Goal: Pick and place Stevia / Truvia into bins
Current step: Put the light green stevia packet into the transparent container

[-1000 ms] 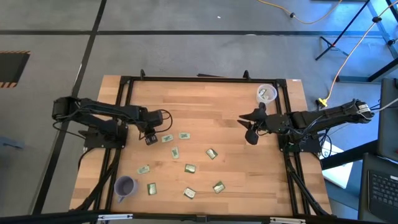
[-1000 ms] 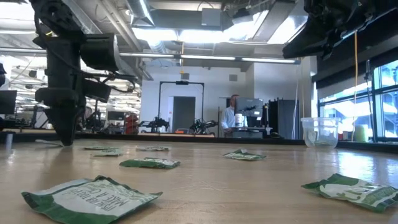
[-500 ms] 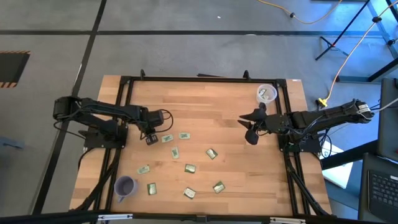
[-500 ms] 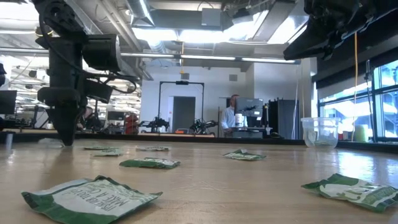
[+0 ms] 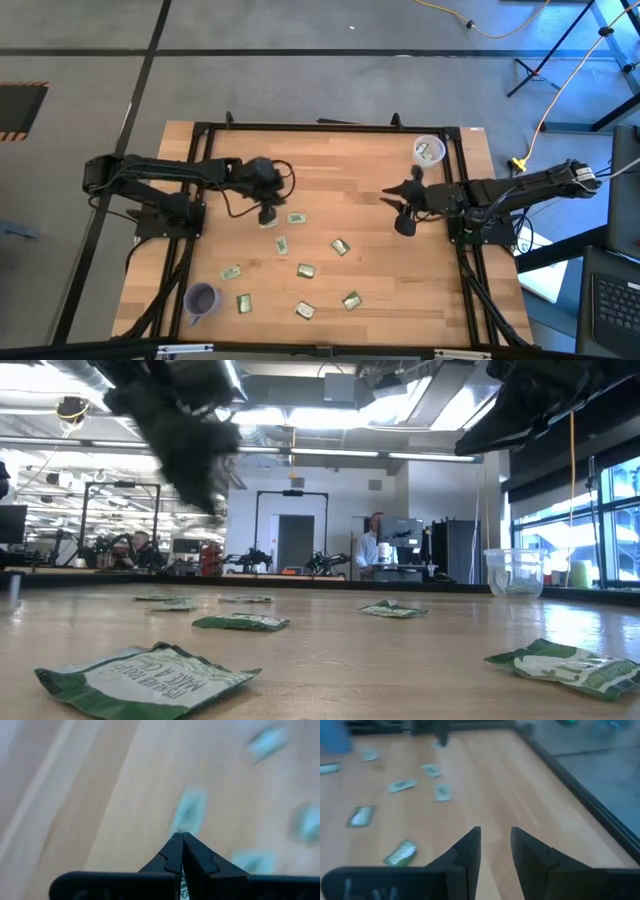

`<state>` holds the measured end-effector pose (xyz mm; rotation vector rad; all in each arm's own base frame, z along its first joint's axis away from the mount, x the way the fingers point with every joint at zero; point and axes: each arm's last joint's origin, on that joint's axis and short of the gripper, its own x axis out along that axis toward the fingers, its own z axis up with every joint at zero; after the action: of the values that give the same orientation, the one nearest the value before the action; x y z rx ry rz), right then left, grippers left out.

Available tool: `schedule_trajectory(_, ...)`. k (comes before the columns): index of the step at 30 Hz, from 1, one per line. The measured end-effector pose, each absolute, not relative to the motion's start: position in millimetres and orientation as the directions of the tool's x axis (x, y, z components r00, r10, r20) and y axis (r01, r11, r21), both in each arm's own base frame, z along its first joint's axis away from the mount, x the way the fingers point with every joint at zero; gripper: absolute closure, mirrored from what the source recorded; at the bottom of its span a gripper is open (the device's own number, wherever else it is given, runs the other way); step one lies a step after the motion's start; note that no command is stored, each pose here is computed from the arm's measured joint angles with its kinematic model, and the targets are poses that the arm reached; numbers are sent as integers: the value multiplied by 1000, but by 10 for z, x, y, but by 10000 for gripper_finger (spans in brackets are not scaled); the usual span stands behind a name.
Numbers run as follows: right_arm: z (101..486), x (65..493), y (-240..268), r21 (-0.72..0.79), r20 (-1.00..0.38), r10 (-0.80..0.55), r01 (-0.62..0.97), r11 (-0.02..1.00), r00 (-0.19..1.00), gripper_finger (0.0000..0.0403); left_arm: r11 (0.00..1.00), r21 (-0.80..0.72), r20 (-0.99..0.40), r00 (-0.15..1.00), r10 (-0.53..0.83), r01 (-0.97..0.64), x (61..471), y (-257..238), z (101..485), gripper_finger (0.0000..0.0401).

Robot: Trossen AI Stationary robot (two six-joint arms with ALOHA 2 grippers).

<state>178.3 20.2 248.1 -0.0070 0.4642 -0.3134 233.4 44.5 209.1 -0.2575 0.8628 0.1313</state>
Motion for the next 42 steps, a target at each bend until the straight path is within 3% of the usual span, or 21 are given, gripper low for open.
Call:
schedule_trajectory(4, 2479, 1933, 265, -118, -409, -166, 128, 985, 897, 292, 979, -118, -424, 883, -201, 166, 2574, 418, 2417, 399)
schedule_trajectory(8, 2464, 2139, 323, -154, -335, -93, 42, 987, 938, 292, 929, 38, -156, 921, -358, 368, 2681, 392, 2651, 398)
schedule_trajectory(11, 2441, 2293, 355, -175, -270, -77, 29, 984, 960, 292, 902, 121, -64, 910, -411, 416, 2727, 371, 2715, 399)
schedule_trajectory(20, 2363, 2634, 450, -203, -72, 36, -50, 978, 997, 292, 789, 209, 60, 798, -600, 578, 2997, 245, 2544, 398)
schedule_trajectory(27, 2307, 2769, 520, -192, 34, 184, -174, 966, 982, 292, 760, 223, 95, 763, -640, 610, 3233, 234, 2369, 398)
schedule_trajectory(36, 2242, 2981, 558, -209, 2, 184, -179, 961, 983, 292, 628, 183, 95, 622, -777, 756, 3559, 218, 2447, 398)
schedule_trajectory(42, 2249, 2987, 566, -201, 4, 196, -191, 961, 981, 292, 624, 172, 92, 618, -781, 763, 3580, 228, 2444, 398)
